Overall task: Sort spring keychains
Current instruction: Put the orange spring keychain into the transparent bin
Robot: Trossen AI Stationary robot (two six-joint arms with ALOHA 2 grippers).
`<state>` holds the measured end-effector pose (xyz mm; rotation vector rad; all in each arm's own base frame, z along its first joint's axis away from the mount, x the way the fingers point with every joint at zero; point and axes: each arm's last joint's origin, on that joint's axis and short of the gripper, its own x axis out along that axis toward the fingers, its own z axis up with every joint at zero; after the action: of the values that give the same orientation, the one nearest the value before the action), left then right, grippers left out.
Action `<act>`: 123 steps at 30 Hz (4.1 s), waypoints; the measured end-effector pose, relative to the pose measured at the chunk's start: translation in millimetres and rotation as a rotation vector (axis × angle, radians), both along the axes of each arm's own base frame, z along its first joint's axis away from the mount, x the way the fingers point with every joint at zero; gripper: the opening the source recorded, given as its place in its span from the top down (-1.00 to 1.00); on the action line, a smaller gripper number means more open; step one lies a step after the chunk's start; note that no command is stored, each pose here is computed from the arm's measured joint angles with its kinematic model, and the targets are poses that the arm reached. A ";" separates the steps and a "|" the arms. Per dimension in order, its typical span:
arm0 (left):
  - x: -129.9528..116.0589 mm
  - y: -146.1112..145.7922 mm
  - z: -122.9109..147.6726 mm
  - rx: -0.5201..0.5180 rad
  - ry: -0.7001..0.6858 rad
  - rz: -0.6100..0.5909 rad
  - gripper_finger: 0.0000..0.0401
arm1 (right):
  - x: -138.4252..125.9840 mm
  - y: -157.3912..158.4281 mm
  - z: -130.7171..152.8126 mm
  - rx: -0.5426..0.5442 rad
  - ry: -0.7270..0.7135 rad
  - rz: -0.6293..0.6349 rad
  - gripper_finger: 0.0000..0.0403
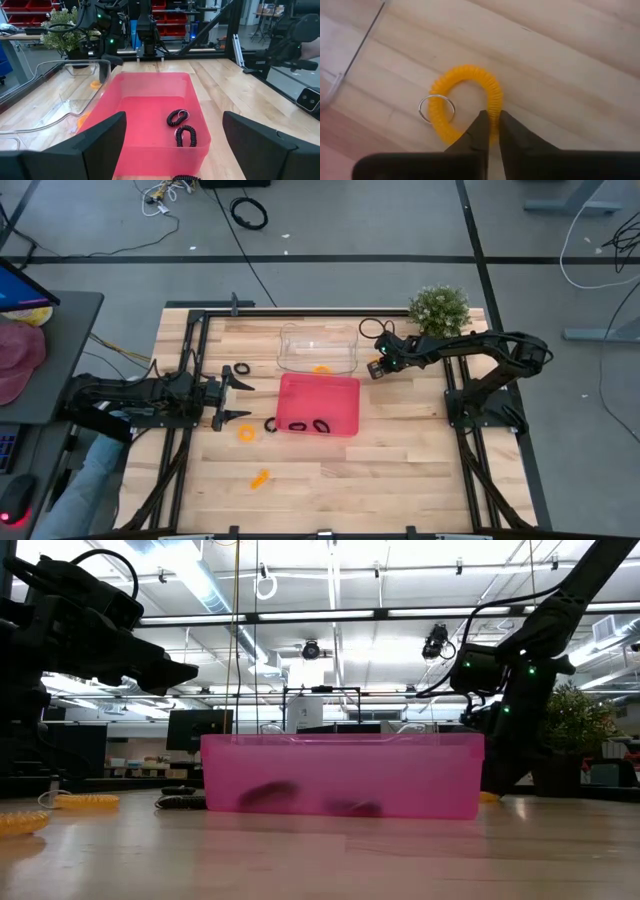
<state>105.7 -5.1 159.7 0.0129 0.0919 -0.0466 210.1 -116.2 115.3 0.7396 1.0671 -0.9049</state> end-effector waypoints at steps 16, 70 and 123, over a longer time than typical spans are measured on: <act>0.0 0.0 0.0 0.000 0.000 0.000 -0.68 | -2.6 5.5 30.5 -0.111 0.108 0.056 1.00; 0.0 0.0 0.0 0.000 0.000 0.000 -0.68 | 74.7 55.7 120.0 -0.784 -0.671 0.391 0.77; 0.0 0.0 0.0 0.000 0.000 0.000 -0.68 | 81.3 138.9 124.3 -0.557 -0.913 0.546 0.17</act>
<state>105.7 -5.1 159.7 0.0130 0.0919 -0.0466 291.4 22.7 239.6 0.2857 0.1467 -0.2782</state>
